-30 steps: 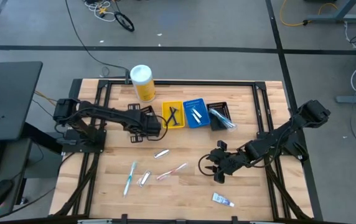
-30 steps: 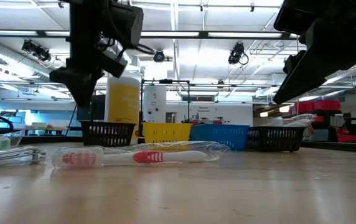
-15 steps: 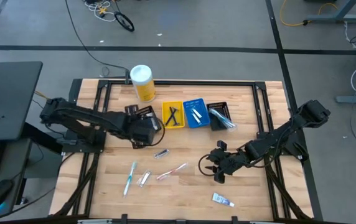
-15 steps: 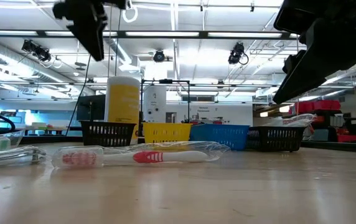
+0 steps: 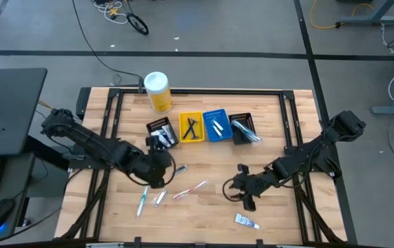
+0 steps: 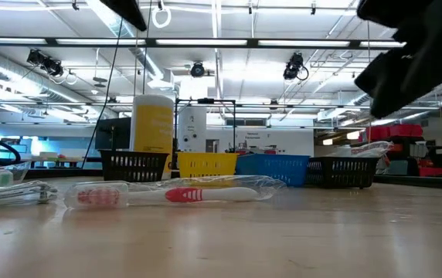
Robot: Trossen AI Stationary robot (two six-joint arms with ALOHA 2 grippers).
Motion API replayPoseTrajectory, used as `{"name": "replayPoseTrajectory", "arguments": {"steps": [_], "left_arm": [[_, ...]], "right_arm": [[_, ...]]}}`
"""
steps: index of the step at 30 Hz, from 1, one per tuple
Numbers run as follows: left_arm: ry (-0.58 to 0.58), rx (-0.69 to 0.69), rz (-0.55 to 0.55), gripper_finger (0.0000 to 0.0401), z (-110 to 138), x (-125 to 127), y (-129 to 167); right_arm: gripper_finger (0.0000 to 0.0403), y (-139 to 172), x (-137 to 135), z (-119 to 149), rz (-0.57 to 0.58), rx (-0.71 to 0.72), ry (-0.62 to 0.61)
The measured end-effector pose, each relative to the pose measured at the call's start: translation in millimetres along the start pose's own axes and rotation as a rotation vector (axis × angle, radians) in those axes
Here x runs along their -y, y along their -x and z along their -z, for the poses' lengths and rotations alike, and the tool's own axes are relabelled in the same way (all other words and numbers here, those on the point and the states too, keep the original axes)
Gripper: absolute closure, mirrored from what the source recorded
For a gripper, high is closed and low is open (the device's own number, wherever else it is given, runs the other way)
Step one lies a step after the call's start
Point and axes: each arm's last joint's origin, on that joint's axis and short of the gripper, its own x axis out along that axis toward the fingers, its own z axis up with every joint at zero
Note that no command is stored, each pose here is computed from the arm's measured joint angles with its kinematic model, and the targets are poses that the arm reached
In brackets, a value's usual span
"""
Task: Pick & Place Travel size toiletries
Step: Put the silver nail cutter into the blue basket
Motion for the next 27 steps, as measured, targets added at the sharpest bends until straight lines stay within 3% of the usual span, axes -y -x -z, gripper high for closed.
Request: {"name": "replayPoseTrajectory", "arguments": {"steps": [8,18,27], "left_arm": [[-0.014,0.038,0.045,0.0272,-0.9,19.2,-3.2],[-0.063,0.039,0.048,0.0273,-4.4,30.9,-18.6],[-0.054,0.027,0.058,0.0273,-4.5,42.6,-33.4]], "right_arm": [[0.0214,6.2,-24.9,16.9,-0.086,-0.064,0.006],[0.0214,10.4,-32.6,33.8,-0.061,-0.166,-0.050],[0.0214,-9.6,-34.6,49.2,0.011,-0.216,-0.038]]}}
